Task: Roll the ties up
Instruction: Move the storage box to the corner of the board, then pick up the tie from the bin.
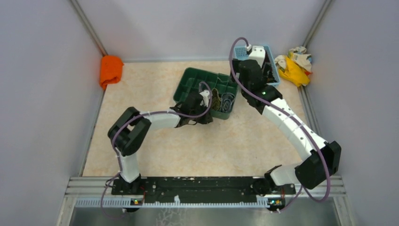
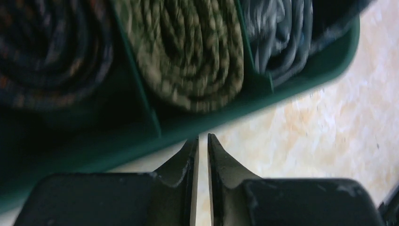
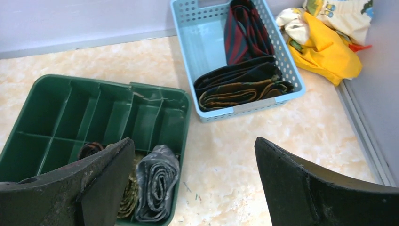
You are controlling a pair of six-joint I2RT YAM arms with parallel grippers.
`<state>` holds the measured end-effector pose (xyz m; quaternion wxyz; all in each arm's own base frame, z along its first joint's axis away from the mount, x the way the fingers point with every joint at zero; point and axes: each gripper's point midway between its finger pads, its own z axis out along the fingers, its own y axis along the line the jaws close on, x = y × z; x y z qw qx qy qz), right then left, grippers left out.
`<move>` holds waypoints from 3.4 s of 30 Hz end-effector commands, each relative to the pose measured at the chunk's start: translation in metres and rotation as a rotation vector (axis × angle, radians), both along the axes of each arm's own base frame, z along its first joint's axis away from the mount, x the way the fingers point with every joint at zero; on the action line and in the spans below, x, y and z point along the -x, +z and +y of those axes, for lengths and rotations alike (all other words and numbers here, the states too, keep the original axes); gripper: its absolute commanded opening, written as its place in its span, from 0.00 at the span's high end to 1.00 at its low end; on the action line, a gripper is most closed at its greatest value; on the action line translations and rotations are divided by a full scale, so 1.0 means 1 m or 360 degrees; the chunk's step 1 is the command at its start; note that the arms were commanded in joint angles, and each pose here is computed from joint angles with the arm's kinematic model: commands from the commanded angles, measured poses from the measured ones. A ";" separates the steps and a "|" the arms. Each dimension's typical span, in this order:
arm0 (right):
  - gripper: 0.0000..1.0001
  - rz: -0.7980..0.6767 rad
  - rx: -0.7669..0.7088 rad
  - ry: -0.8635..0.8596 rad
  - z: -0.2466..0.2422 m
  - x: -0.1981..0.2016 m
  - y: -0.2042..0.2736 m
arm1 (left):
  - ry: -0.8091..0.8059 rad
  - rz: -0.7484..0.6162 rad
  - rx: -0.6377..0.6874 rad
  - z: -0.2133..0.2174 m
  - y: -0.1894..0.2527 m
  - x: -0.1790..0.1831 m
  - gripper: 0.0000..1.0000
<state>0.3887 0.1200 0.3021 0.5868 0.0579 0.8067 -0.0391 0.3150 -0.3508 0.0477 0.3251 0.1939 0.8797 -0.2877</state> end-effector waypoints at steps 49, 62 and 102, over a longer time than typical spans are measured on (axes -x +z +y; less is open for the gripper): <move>0.07 0.0379 -0.0118 -0.0547 -0.176 -0.282 -0.199 | -0.0029 -0.0366 0.0564 -0.026 0.072 -0.140 0.75; 0.64 0.0547 -0.0321 -0.0347 -0.182 -0.284 -0.266 | 0.0025 -0.0309 0.0361 0.000 0.062 -0.120 0.76; 1.00 -0.0078 -0.0878 0.0855 -0.001 -0.003 0.083 | 0.0337 -0.0472 0.0338 0.086 0.158 -0.017 0.85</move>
